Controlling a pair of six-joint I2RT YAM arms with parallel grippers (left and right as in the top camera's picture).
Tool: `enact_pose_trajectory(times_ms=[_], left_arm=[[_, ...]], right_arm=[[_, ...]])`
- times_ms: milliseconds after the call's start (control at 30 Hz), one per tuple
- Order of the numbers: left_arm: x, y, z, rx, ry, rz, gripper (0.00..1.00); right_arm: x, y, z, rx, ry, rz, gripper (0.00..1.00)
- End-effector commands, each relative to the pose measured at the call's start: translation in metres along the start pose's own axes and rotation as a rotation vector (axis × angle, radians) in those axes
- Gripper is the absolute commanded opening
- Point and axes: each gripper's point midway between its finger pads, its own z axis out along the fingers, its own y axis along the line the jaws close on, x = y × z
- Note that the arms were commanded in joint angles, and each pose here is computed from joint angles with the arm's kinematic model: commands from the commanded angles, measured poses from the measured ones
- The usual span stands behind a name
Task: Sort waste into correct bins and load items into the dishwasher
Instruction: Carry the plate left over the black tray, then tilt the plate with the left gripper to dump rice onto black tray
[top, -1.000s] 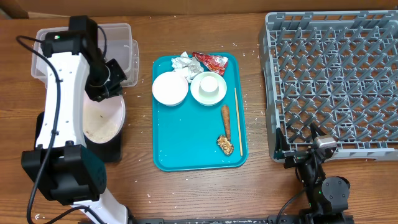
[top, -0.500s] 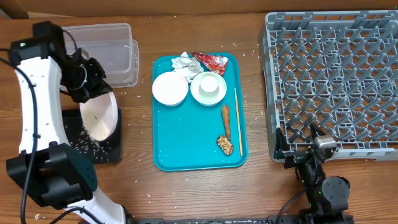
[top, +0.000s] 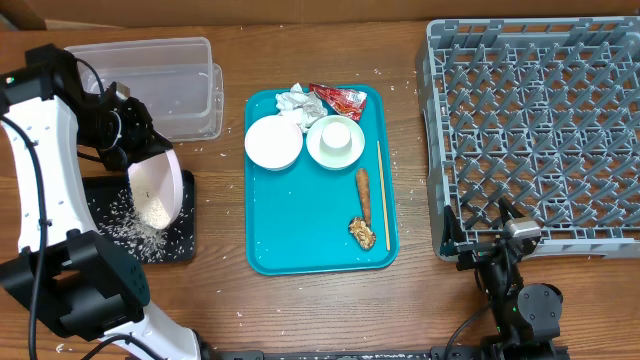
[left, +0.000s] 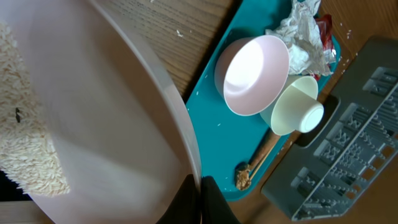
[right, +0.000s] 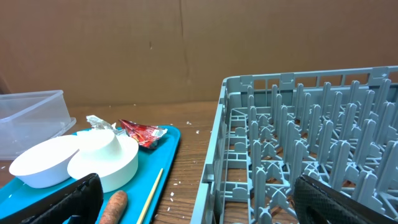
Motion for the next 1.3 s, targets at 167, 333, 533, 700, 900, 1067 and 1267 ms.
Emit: enact_pose_trajectory(times_ms=[167,333,533,700,900,1067,1267], left_arm=[[0.002,0.004,-0.018,0.106,-0.004,0.023,0.04],[0.0,0.007,-0.031,0.198,-0.012,0.022,0.04],[0.002,0.019,-0.041,0.224,-0.016,0.033,0.04],[0.0,0.023,-0.049,0.269,-0.038,0.04,0.04],[0.005,0.015,-0.052,0.327,-0.026,0.085,0.04],[-0.006,0.02,-0.052,0.318,-0.068,0.081,0.04],[0.0,0.022,-0.054,0.334,-0.049,0.073,0.04]], right_arm=[[0.001,-0.001,0.0,0.0,-0.007,-0.004,1.0],[0.001,-0.001,0.0,0.0,-0.007,-0.004,1.0],[0.001,-0.001,0.0,0.0,-0.007,-0.004,1.0],[0.001,-0.001,0.0,0.0,-0.007,-0.004,1.0],[0.001,-0.001,0.0,0.0,-0.007,-0.004,1.0],[0.001,-0.001,0.0,0.0,-0.007,-0.004,1.0],[0.001,-0.001,0.0,0.0,-0.007,-0.004,1.0]])
